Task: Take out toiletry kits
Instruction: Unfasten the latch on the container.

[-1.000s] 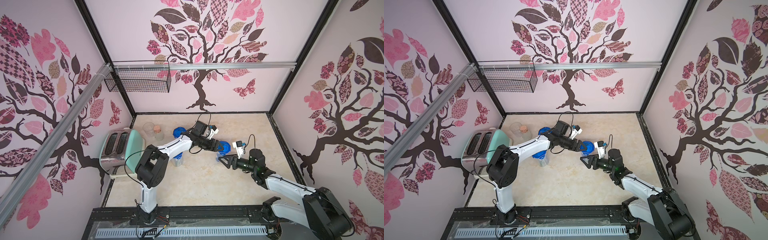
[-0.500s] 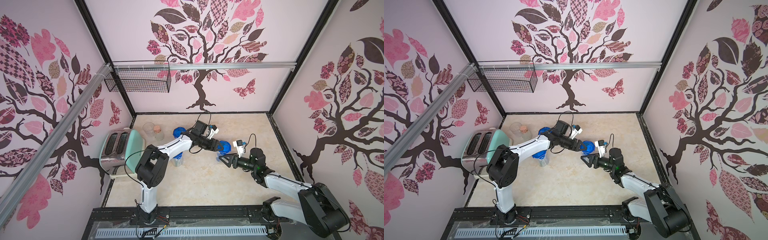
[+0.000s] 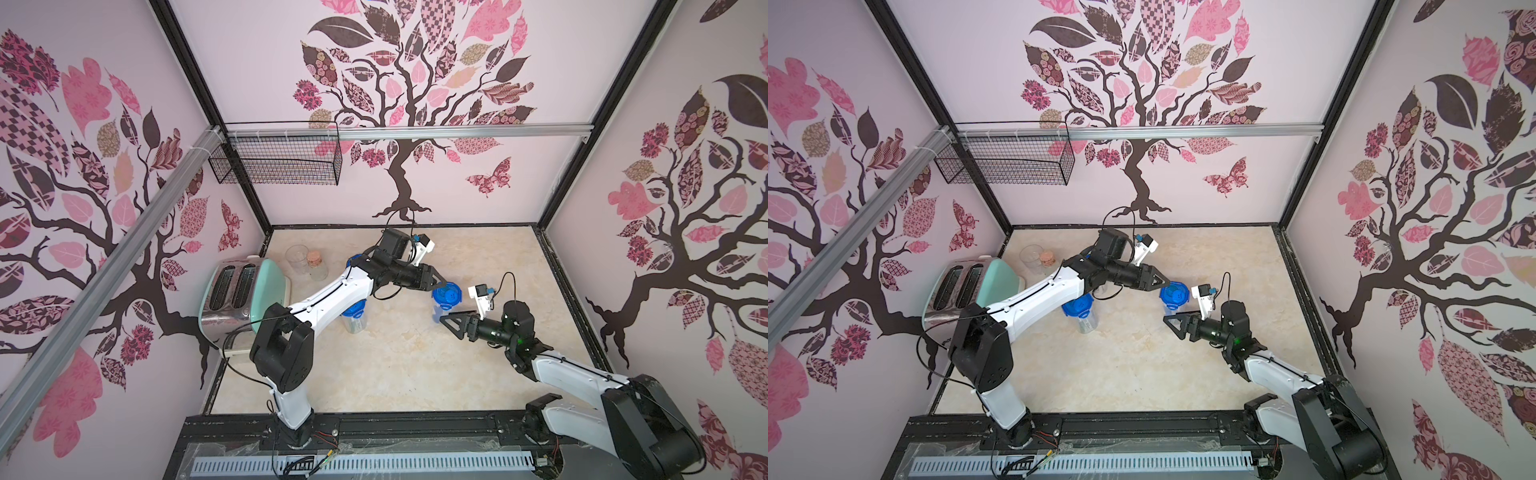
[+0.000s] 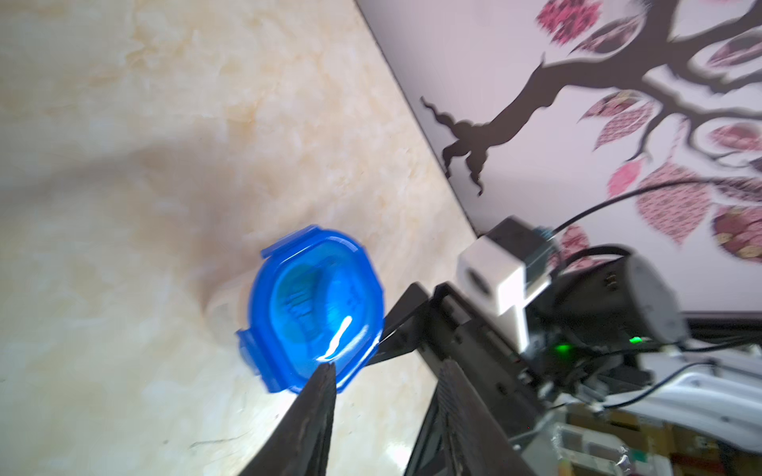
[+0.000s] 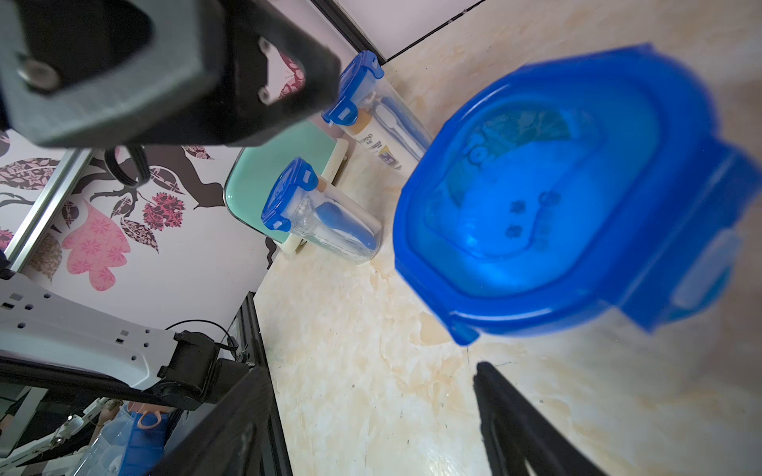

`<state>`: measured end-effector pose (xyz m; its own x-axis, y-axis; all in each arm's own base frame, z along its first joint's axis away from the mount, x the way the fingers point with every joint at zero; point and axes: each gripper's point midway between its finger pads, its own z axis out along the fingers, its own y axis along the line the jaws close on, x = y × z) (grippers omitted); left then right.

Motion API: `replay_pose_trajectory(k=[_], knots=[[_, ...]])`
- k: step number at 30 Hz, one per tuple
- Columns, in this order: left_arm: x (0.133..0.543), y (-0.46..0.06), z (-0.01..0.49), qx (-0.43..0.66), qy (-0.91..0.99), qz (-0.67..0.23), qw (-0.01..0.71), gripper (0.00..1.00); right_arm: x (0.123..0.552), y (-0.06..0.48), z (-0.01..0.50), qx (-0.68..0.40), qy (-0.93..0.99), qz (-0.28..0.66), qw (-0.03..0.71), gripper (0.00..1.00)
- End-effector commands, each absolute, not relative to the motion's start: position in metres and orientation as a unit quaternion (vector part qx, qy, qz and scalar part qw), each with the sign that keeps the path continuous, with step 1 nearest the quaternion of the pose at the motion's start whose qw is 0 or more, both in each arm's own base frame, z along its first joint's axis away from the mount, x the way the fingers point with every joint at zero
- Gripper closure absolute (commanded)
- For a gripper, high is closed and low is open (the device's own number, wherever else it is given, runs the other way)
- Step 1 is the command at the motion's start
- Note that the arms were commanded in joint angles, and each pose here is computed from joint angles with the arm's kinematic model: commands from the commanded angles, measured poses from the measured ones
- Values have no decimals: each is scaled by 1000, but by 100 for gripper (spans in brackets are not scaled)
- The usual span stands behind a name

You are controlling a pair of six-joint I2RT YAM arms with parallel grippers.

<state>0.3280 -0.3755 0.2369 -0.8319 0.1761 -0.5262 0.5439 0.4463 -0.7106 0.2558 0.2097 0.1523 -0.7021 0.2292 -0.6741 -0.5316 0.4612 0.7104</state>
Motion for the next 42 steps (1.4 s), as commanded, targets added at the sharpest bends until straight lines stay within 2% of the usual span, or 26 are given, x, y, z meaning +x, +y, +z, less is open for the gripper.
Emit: replay_pose_trajectory(k=[1, 3, 8, 19, 42], knots=[[327, -390, 252, 210, 808, -522, 174, 76, 252, 207, 159, -101, 763, 512, 382, 22], [329, -394, 246, 196, 809, -532, 152, 85, 250, 204, 157, -96, 764, 510, 384, 23], [333, -407, 235, 173, 800, -563, 112, 100, 246, 204, 154, -90, 763, 514, 381, 24], [335, -423, 186, 167, 797, -579, 45, 100, 249, 206, 155, -91, 762, 518, 378, 24], [340, -411, 133, 134, 807, -575, 3, 100, 266, 216, 173, -107, 744, 533, 389, 24]])
